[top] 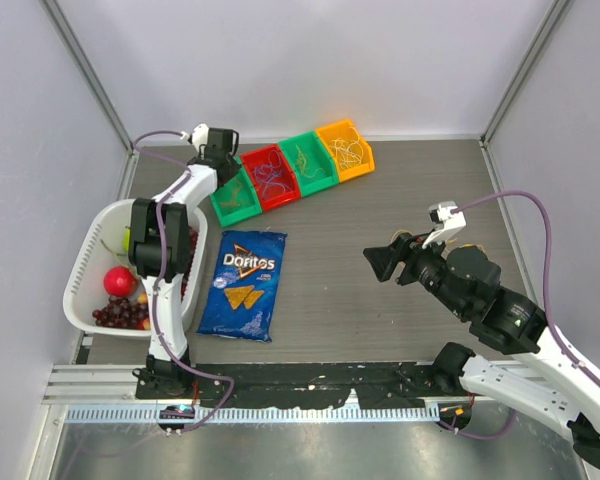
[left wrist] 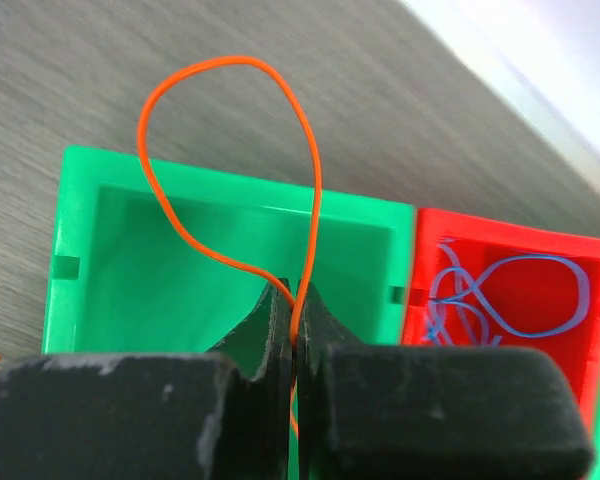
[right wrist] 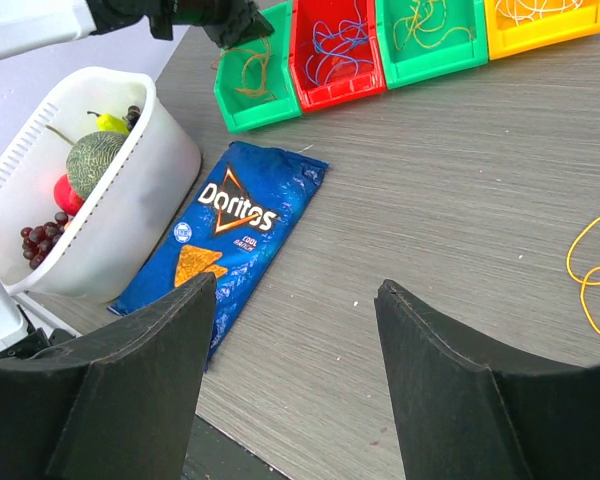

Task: Untangle the cables

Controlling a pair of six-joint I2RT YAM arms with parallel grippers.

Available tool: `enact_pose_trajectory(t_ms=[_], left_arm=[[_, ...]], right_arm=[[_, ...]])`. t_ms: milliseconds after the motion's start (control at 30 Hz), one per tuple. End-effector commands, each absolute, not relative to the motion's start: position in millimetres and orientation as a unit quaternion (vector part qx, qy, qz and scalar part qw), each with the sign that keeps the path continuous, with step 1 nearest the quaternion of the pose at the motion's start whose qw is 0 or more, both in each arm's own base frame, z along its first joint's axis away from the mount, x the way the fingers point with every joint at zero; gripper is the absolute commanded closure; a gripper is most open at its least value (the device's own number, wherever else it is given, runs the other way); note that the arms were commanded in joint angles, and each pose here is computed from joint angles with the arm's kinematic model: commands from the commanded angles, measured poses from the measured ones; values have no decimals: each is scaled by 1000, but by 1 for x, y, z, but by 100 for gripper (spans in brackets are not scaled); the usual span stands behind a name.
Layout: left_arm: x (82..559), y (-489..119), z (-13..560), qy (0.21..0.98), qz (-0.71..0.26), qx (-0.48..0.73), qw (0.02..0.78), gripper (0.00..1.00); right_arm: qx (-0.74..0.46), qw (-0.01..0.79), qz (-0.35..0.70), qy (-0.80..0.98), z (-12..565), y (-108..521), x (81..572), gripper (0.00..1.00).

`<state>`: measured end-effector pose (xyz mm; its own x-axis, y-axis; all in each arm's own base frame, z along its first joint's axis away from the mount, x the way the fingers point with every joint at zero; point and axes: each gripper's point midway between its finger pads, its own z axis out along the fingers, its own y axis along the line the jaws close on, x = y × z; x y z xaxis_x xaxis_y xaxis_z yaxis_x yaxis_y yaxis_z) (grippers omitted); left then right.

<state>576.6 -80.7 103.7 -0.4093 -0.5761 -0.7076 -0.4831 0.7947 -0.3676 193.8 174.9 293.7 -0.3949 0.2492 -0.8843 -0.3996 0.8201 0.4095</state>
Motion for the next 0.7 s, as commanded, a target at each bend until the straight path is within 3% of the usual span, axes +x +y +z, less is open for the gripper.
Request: enact_pose_trajectory(t_ms=[0,600,667], left_arm=[[574,-72,87,848,-53,-340,404,100],[566,-86,72,852,-83,-350,380,100],[564,-88,73,855,-82,-343,381,94]], right_arm=[[-33,566,312,762,313,173,195,30],[-37,561,316,764,308,180,197,30],[-39,559,317,765,307,181,197,30]])
